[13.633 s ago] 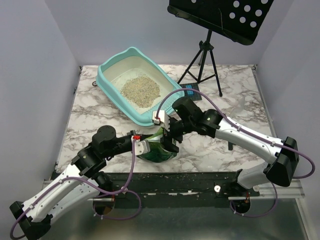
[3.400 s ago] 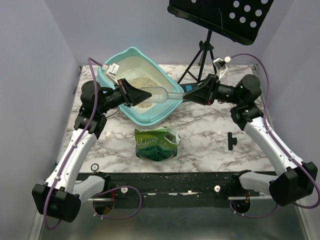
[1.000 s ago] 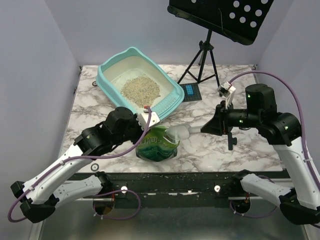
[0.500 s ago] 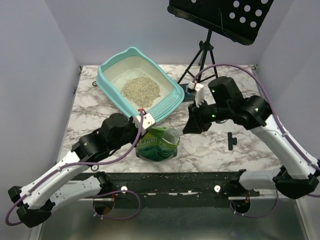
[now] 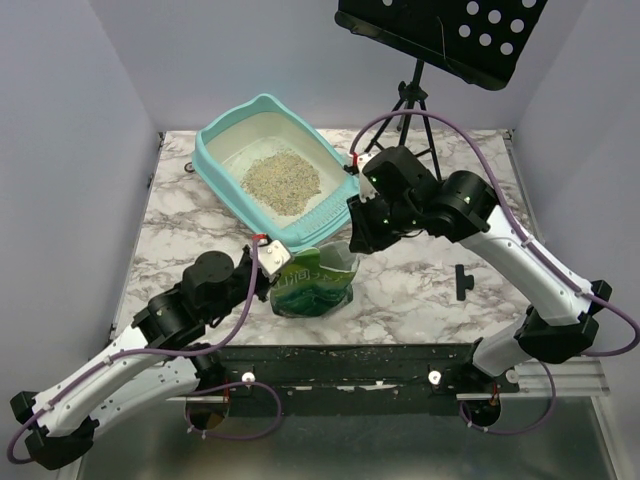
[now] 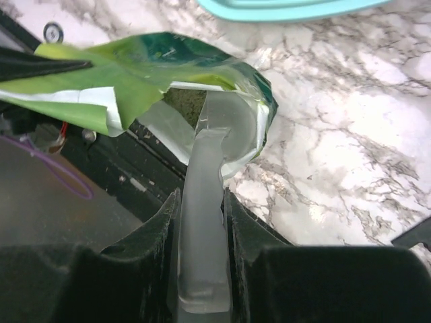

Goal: Fill the litter box with clean litter

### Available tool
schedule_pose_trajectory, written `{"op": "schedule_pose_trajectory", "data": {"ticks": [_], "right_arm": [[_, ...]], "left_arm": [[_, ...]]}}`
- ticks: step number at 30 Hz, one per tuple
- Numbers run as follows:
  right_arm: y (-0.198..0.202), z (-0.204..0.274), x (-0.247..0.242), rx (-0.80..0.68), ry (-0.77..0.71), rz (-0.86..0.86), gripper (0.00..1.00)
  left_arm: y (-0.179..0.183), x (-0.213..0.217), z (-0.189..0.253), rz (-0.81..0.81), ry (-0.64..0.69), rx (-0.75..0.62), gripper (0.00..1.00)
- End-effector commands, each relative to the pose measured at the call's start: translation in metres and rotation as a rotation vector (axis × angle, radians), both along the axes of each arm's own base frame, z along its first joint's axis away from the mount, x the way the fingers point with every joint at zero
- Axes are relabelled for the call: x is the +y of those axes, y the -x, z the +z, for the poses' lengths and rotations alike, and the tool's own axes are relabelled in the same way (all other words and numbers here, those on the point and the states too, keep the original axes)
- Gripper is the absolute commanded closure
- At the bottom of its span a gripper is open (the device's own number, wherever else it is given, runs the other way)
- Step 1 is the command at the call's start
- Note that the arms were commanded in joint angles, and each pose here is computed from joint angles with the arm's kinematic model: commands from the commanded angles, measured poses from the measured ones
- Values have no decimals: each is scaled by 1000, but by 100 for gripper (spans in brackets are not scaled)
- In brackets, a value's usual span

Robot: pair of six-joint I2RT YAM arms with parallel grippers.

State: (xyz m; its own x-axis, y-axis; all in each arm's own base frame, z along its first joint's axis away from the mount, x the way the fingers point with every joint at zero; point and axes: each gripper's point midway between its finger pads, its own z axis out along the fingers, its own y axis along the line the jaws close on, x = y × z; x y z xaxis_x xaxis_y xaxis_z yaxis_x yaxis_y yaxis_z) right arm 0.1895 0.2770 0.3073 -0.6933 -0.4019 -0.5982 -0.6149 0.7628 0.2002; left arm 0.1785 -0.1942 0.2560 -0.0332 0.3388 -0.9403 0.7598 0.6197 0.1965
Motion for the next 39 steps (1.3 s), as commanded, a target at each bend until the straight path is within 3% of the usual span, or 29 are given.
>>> {"op": "schedule_pose_trajectory", "data": {"ticks": [1, 4, 13, 25, 33, 39], "right_arm": [[-34, -3, -64, -150, 246, -248, 99], [-33, -3, -69, -152, 261, -252, 99], [-13, -10, -29, -23, 184, -18, 99], [-13, -81, 6, 227, 146, 52, 99], [2, -128, 24, 447, -110, 68, 99], [23, -146, 42, 557, -363, 78, 99]], "left_arm": [[2, 2, 41, 6, 149, -102, 100], [1, 4, 40, 13, 142, -108, 100], [8, -4, 40, -42, 169, -111, 100], [19, -9, 27, -93, 116, -110, 100], [16, -1, 17, -56, 47, -144, 100], [-1, 21, 4, 80, -76, -185, 100]]}}
